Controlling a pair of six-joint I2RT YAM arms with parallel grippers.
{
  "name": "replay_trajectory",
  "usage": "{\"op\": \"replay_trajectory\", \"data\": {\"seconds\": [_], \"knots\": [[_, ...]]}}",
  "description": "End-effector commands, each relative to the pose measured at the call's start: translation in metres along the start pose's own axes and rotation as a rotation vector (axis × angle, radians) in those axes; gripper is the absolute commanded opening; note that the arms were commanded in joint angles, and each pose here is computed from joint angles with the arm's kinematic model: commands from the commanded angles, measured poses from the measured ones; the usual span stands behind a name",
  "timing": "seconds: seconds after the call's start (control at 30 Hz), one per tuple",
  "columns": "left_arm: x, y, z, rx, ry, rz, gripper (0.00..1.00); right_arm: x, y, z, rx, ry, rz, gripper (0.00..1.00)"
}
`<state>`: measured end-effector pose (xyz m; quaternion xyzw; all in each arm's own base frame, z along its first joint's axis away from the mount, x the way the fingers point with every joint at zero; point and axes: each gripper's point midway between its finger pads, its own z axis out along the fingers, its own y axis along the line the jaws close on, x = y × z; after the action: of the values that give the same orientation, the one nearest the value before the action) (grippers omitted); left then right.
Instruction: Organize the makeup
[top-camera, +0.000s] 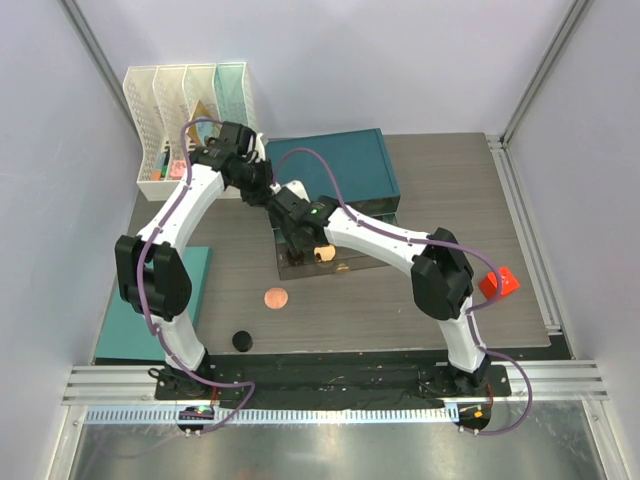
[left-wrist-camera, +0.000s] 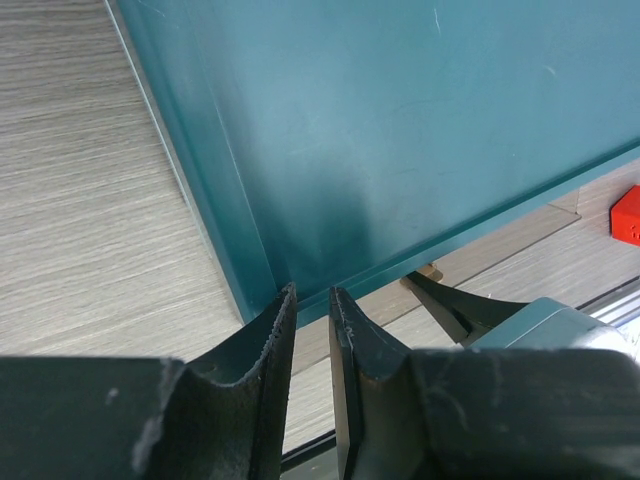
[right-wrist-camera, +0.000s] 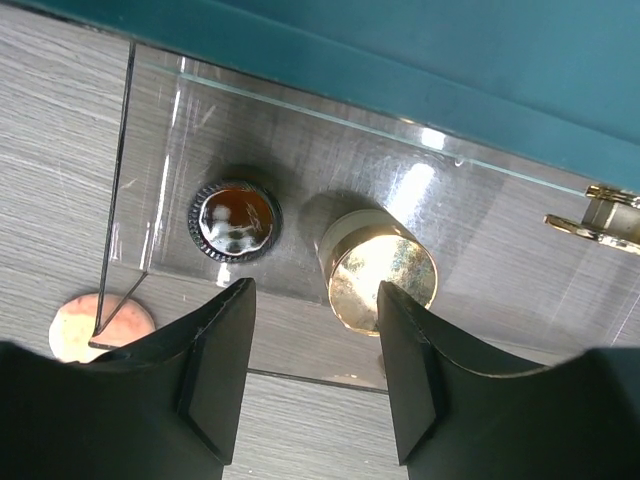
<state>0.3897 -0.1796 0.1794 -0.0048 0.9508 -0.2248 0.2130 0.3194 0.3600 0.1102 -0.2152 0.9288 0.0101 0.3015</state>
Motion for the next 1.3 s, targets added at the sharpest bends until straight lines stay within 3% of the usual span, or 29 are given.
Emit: {"op": "replay_trajectory", "data": {"seconds": [0.0,0.23,0.43,0.57,0.93,1.27], "knots": [[0.048,0.056,0.015,-0.223,0.193,-0.022,0.24,-0.006,0.013,-0.025,-0.07,-0.024,-0.065,0.57],[0.048,0.055,0.016,-0.221,0.195,-0.026,0.24,0.004,0.061,-0.07,-0.257,-0.095,-0.224,0.57],[0.048,0.055,0.018,-0.216,0.199,-0.029,0.24,0.049,0.122,-0.082,-0.428,-0.025,-0.393,0.58],[0.048,0.056,0.016,-0.223,0.201,-0.026,0.24,0.06,0.142,-0.086,-0.455,-0.012,-0.419,0.58],[0.04,0.052,0.012,-0.217,0.176,-0.021,0.24,0.037,0.113,-0.047,-0.217,-0.019,-0.325,0.6],[0.025,0.041,-0.01,-0.206,0.112,-0.003,0.25,-0.013,0.056,-0.01,-0.104,-0.027,-0.072,0.61]]}}
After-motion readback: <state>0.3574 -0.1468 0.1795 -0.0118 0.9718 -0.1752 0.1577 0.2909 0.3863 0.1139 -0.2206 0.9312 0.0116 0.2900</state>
